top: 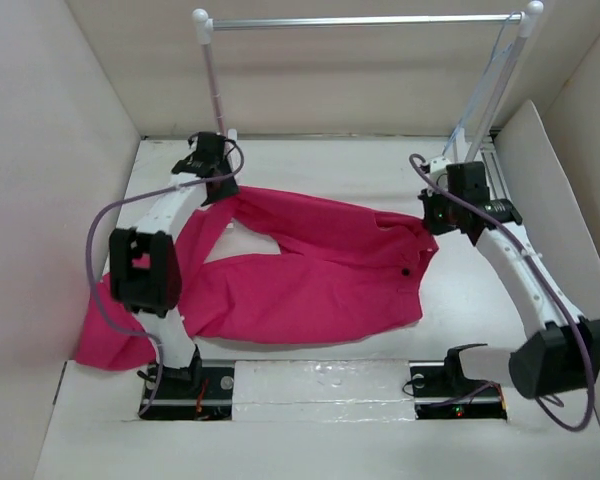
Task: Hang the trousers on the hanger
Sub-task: Flatten out the trousers at the center of the board.
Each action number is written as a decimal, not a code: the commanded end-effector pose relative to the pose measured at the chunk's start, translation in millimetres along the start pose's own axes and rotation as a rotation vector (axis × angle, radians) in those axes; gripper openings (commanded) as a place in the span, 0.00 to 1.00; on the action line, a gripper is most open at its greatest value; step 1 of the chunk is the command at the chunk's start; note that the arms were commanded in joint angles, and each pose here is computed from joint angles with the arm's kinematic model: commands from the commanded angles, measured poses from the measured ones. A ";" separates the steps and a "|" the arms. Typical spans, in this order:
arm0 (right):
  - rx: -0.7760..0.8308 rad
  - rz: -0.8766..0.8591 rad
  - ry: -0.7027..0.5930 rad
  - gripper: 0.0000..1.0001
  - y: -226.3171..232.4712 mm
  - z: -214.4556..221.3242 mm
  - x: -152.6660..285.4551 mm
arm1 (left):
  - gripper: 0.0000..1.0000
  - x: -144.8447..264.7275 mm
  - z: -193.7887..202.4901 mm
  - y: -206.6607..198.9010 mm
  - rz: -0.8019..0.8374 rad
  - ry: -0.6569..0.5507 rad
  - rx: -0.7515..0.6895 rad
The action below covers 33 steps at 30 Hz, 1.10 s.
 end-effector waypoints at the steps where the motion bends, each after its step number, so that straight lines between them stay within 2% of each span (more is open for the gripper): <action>1: -0.106 0.264 -0.037 0.00 -76.4 -7.1 -6.2 | 0.50 29.4 -50.6 -40.7 -0.014 -0.208 -0.026; 2: -0.147 0.287 -0.007 0.00 -89.0 -3.3 -13.6 | 0.56 40.1 -49.1 -52.4 0.016 -0.236 -0.036; 3: -0.186 0.359 -0.010 0.07 -106.5 -4.6 -10.1 | 0.62 48.0 -35.7 -67.0 0.049 -0.249 -0.056; 4: -0.245 0.412 -0.033 0.38 -125.0 -9.1 -3.1 | 0.67 71.5 -37.1 -73.8 0.103 -0.278 -0.040; 5: -0.267 0.428 -0.054 0.61 -131.6 -14.2 0.7 | 0.68 78.8 -29.0 -78.8 0.134 -0.270 -0.037; 6: -0.270 0.416 -0.078 0.72 -131.0 -21.5 4.2 | 0.69 80.5 -10.6 -77.9 0.151 -0.233 -0.033; 7: -0.267 0.408 -0.107 0.85 -130.6 -30.8 12.4 | 0.69 102.3 3.0 -87.7 0.216 -0.229 -0.044; 8: -0.251 0.382 -0.111 0.87 -122.0 -34.1 14.8 | 0.68 107.3 19.5 -91.1 0.239 -0.207 -0.064; 9: -0.236 0.349 -0.137 0.88 -109.2 -35.8 29.7 | 0.68 104.6 48.3 -85.8 0.232 -0.166 -0.088; 10: -0.221 0.333 -0.157 0.88 -100.2 -35.6 37.6 | 0.67 127.2 79.3 -101.1 0.308 -0.145 -0.146; 11: -0.209 0.298 -0.138 0.86 -82.5 -19.3 34.0 | 0.67 131.5 101.5 -103.1 0.320 -0.119 -0.178; 12: -0.211 0.306 -0.213 0.84 -71.8 -16.8 59.8 | 0.66 132.8 126.3 -95.4 0.295 -0.090 -0.179; 14: -0.236 0.254 -0.245 0.50 -50.8 5.6 62.8 | 0.65 151.3 178.3 -106.4 0.353 -0.037 -0.261; 15: -0.248 0.127 -0.188 0.28 -21.0 38.8 44.1 | 0.64 152.8 198.8 -104.1 0.360 -0.008 -0.286; 16: -0.293 0.083 -0.215 0.00 -4.9 50.6 50.3 | 0.63 155.4 215.9 -108.1 0.379 0.022 -0.293; 17: -0.309 0.036 -0.192 0.00 7.8 66.0 44.8 | 0.62 162.4 238.0 -113.1 0.414 0.054 -0.332; 18: -0.349 -0.096 -0.101 0.11 46.4 110.0 28.5 | 0.62 158.1 260.3 -117.7 0.420 0.093 -0.350; 19: -0.350 -0.097 -0.100 0.11 46.7 110.4 28.4 | 0.62 158.0 260.5 -117.7 0.420 0.094 -0.350; 21: -0.373 -0.183 -0.031 0.48 72.2 140.8 14.6 | 0.62 155.8 278.5 -129.4 0.472 0.148 -0.369; 22: -0.382 -0.198 -0.008 0.69 77.4 146.4 14.7 | 0.61 156.4 285.9 -133.7 0.491 0.166 -0.388; 24: -0.395 -0.190 0.051 0.79 83.1 159.2 14.2 | 0.61 157.2 301.2 -143.9 0.530 0.195 -0.411; 29: -0.491 -0.108 0.103 0.80 78.8 175.2 0.6 | 0.61 149.1 310.4 -142.6 0.517 0.188 -0.428; 30: -0.509 -0.103 0.115 0.77 79.6 179.2 -5.3 | 0.61 151.6 307.3 -142.3 0.525 0.178 -0.421; 31: -0.542 -0.102 0.148 0.70 83.2 189.4 -12.8 | 0.60 151.4 306.1 -141.3 0.525 0.171 -0.421; 32: -0.542 -0.125 0.110 0.59 83.5 179.7 -19.8 | 0.60 150.6 305.1 -138.0 0.519 0.165 -0.423; 33: -0.549 -0.123 0.156 0.31 84.1 185.1 -25.7 | 0.60 149.3 298.7 -135.8 0.515 0.157 -0.414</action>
Point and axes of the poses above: each gripper's point midway between its finger pads, its own x axis back along the fingers, its own y axis along the line the jaws close on, z = x × y, the point moved 2 cm from there along x, back along the fingers, and after that the axes turned 8 degrees about x, right-handed, at the moved point
